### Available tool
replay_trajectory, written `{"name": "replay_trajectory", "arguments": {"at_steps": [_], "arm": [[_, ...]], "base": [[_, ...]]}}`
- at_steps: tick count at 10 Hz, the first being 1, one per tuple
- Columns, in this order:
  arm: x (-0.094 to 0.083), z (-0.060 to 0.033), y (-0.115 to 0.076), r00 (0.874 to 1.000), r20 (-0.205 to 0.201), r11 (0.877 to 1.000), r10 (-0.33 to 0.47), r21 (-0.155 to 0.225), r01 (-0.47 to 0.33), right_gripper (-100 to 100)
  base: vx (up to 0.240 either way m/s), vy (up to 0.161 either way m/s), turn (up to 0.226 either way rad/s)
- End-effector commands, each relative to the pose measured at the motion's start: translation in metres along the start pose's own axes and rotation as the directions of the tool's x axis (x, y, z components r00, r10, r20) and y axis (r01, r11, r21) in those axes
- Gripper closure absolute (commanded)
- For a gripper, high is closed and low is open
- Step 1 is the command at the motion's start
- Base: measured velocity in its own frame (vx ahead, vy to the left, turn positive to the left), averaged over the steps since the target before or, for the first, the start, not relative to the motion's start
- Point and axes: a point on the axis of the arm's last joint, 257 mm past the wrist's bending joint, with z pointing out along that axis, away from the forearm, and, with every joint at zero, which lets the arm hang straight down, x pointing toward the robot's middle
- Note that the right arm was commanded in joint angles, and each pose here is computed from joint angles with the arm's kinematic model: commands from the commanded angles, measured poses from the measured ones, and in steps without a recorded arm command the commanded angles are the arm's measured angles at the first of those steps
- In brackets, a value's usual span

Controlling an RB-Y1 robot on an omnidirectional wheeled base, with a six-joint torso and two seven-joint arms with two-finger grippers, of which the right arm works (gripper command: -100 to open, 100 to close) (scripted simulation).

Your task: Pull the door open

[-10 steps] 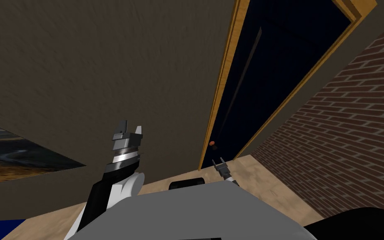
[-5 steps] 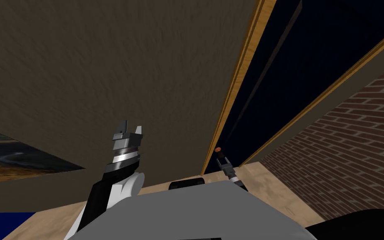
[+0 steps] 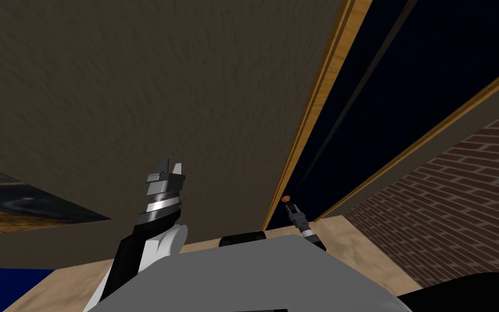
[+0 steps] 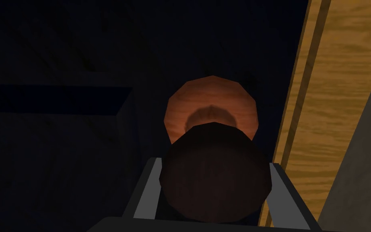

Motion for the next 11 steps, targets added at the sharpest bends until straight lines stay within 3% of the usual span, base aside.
{"name": "replay_trajectory", "arguments": {"at_steps": [1, 4, 8, 11], "arm": [[0.002, -0.0004, 0.005, 1.0, -0.001, 1.0, 0.005, -0.006, -0.005, 100], [0.002, -0.0004, 0.005, 1.0, -0.001, 1.0, 0.005, -0.006, -0.005, 100], [-0.003, 0.0048, -0.004, 0.994, 0.017, 0.993, 0.112, 0.022, -0.112, 100], [-0.005, 0.0081, -0.007, 0.981, 0.031, 0.981, 0.19, 0.034, -0.191, 100]], "base": [[-0.007, 0.004, -0.006], [0.0, 0.0, 0.0], [-0.082, -0.03, 0.108], [-0.06, -0.023, 0.081]]}}
